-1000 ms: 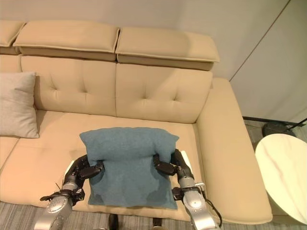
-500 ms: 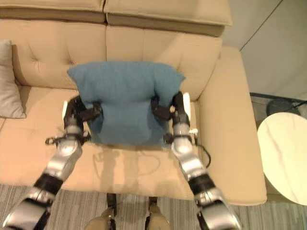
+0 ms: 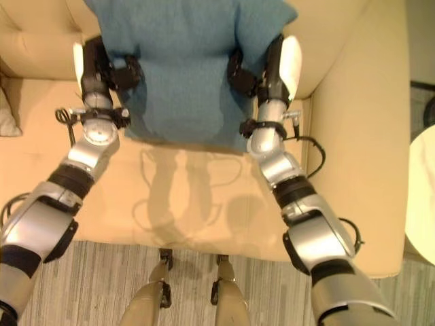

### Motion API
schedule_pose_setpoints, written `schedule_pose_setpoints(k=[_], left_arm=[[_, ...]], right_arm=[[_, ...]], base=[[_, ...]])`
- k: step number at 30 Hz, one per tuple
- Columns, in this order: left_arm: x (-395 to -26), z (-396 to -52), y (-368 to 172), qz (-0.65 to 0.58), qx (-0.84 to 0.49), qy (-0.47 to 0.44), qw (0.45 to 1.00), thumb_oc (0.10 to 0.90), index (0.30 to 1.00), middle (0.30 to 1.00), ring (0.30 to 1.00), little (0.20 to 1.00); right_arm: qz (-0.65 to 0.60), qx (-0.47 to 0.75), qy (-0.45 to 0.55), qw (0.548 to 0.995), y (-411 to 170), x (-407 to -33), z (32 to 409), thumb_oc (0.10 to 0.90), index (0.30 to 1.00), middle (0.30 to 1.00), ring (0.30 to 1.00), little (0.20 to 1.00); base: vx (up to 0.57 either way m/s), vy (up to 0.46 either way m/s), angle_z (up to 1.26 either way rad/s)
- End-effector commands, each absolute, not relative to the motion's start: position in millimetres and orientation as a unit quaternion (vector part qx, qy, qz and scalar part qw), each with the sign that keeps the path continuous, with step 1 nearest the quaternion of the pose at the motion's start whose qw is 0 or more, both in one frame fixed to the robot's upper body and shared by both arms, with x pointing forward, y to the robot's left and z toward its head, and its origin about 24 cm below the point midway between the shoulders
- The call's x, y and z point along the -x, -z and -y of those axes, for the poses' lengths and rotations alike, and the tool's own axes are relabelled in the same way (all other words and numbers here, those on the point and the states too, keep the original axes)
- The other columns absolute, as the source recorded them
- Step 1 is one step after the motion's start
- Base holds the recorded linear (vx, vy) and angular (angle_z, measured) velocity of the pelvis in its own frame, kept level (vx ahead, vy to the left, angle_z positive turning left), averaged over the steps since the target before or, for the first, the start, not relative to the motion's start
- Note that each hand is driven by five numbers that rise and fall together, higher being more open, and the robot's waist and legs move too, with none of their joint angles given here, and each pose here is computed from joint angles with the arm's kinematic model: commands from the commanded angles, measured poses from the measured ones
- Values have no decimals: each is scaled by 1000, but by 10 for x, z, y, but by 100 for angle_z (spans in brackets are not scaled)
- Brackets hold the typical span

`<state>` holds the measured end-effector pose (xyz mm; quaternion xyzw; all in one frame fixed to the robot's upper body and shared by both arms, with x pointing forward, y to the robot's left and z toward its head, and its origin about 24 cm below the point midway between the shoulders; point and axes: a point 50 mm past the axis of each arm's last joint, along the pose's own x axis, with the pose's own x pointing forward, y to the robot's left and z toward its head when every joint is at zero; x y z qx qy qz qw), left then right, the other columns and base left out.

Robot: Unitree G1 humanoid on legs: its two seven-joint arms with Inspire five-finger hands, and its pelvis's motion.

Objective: Pick up all the scattered cushions and arrange them neatly on the sofa.

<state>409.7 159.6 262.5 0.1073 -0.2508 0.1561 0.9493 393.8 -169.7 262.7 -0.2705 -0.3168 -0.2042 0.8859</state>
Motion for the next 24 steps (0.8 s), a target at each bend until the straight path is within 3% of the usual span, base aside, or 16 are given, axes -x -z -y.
schedule_pose_setpoints(k=[1,2,4,5,6,7,17,23,24], left_arm=[[-3862,-1290,-3538,436,-116,-107,886,400,300,300,300,300],[-3864,-1305,-3561,437,-121,-111,885,400,300,300,300,300],[-3911,-1406,-3615,424,-181,-123,879,598,596,596,596,596],[-3913,-1448,-3644,422,-175,-128,880,800,900,900,900,900],[-3912,-1473,-3653,421,-172,-131,881,800,900,900,900,900],[-3913,-1492,-3647,419,-157,-132,885,800,900,900,900,900],[-3951,-1914,-3273,368,-146,-156,905,800,900,900,900,900],[-3834,-2596,-2912,317,-119,-216,916,800,900,900,900,900],[-3759,-2791,-2679,295,-101,-232,921,800,900,900,900,900]], right_arm=[[490,197,205,824,-3552,-3697,1447,400,300,300,300,300],[490,200,207,823,-3563,-3701,1461,400,300,300,300,300],[482,234,199,821,-3625,-3729,1519,400,300,300,300,300],[479,245,195,820,-3648,-3739,1528,477,415,415,415,415],[479,249,197,818,-3675,-3738,1555,681,721,721,721,721],[477,247,198,820,-3688,-3739,1575,800,900,900,900,900],[423,271,237,832,-3561,-3751,2096,800,900,900,900,900],[352,287,274,848,-3264,-3655,2733,800,900,900,900,900],[318,268,289,862,-3022,-3589,2971,800,900,900,900,900]], base=[[-4,16,41],[-11,12,6],[-10,0,-40],[-6,15,-13],[-6,20,6],[-1,6,-8],[-1,-28,7],[-12,-52,-2],[-17,-90,6]])
